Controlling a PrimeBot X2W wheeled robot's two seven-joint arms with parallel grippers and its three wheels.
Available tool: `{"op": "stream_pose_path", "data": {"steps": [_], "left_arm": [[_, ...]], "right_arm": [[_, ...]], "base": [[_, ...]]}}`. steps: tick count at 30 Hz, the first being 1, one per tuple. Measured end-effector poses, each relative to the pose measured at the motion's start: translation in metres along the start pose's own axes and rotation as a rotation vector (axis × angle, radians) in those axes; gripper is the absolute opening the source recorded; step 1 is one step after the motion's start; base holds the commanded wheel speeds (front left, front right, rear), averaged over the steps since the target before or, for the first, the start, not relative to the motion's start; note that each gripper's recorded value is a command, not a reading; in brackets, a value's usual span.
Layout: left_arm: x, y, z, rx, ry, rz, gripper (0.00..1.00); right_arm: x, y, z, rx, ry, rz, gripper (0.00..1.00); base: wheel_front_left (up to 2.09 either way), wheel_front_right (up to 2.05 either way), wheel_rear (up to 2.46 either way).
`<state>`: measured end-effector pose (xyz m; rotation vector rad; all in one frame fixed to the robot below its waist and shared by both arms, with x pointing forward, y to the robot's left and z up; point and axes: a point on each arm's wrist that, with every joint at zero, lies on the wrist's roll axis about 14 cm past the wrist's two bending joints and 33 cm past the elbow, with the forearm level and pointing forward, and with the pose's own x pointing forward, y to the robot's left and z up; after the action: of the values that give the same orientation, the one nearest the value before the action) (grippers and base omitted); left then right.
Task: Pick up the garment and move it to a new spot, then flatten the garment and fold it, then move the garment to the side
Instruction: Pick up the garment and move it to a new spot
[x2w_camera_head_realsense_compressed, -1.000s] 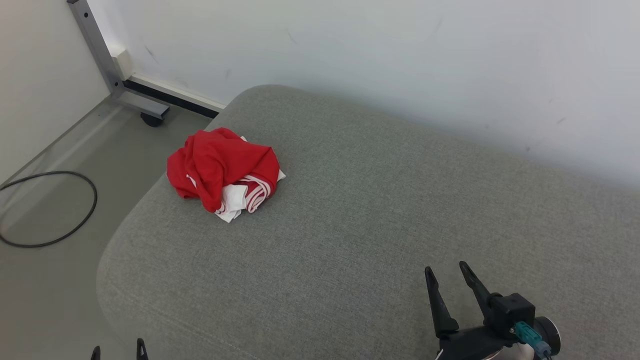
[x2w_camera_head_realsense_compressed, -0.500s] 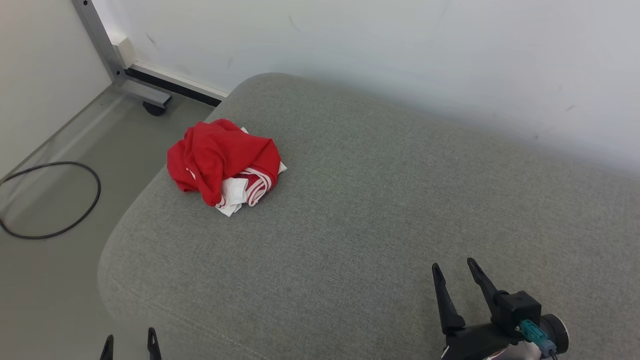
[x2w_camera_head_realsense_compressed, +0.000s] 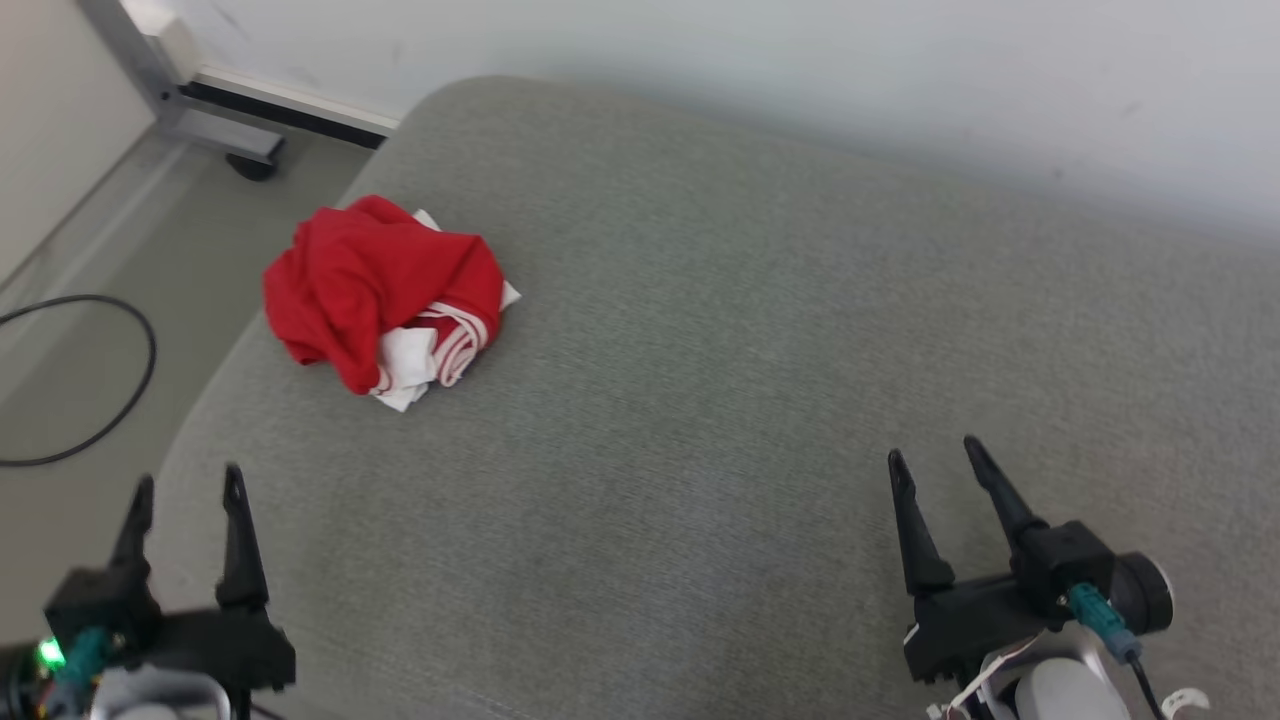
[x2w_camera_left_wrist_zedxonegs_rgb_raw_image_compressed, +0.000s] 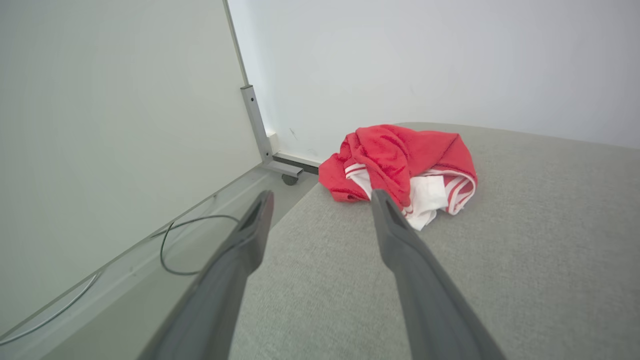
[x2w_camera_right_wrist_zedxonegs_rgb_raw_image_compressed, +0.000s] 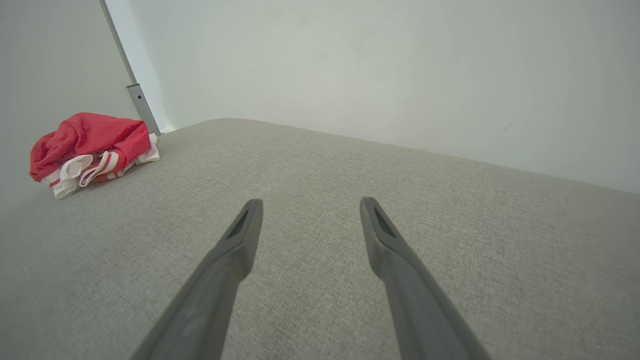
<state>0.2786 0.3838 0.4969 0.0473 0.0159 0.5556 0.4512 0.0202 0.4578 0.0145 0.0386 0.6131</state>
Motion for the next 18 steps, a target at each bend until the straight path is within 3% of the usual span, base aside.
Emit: {"op": "stream_pose_path", "data": {"steps": [10,18], "left_arm": [[0.070,-0.032,0.009,0.056,0.005,-0.109,1.00],[0.115,-0.063,-0.026,0.058,0.163,-0.194,1.00]], "right_arm": [[-0.003,-0.048,-0.003,-0.024,-0.016,-0.088,1.00],[-0.017,-0.090,-0.017,-0.045,0.010,-0.175,1.00]], "base": [[0.00,0.00,0.00],[0.00,0.00,0.00]]}}
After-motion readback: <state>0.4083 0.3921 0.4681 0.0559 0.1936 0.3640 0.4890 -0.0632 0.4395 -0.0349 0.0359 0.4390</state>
